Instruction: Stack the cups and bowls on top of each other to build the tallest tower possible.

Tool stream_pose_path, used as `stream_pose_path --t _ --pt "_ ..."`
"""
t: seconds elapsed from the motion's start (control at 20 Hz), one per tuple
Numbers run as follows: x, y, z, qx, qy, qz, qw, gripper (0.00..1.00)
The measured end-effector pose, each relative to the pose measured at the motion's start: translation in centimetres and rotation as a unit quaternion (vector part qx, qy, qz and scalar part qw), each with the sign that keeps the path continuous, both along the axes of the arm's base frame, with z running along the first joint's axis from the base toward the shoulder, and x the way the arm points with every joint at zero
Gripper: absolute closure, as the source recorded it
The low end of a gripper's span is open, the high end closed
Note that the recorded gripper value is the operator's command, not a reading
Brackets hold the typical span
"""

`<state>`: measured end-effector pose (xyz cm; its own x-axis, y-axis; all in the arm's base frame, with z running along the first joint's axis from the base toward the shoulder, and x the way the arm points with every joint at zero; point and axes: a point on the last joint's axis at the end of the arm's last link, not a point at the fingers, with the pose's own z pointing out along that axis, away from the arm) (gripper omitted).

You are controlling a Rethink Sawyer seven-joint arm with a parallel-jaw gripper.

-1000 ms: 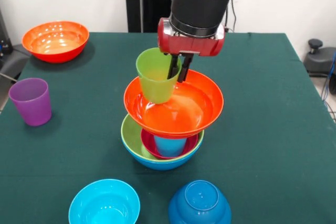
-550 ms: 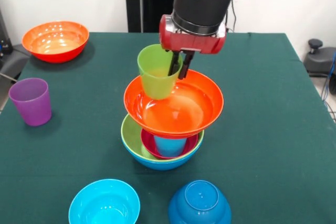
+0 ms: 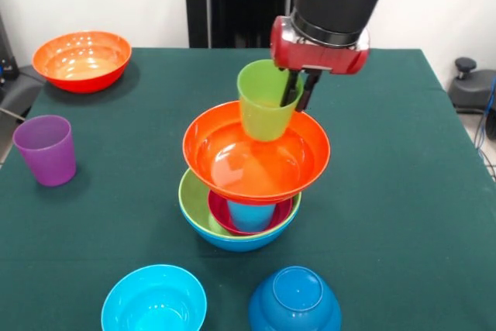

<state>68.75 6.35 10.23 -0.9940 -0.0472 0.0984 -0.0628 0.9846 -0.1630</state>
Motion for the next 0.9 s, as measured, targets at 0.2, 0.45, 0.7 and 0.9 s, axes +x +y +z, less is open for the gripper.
stream_pose_path --t 0.2,0.45,0.7,0.9 --pt "-0.1 0.9 0.1 0.000 0.000 -0.007 1.0000 1.00" --pt "-0.1 0.7 0.2 0.003 0.001 -0.016 0.9999 1.00" --pt "0.0 0.0 0.3 0.006 0.002 -0.027 0.9996 1.00" --pt "-0.1 -1.0 0.0 0.006 0.005 -0.036 0.9993 1.00"
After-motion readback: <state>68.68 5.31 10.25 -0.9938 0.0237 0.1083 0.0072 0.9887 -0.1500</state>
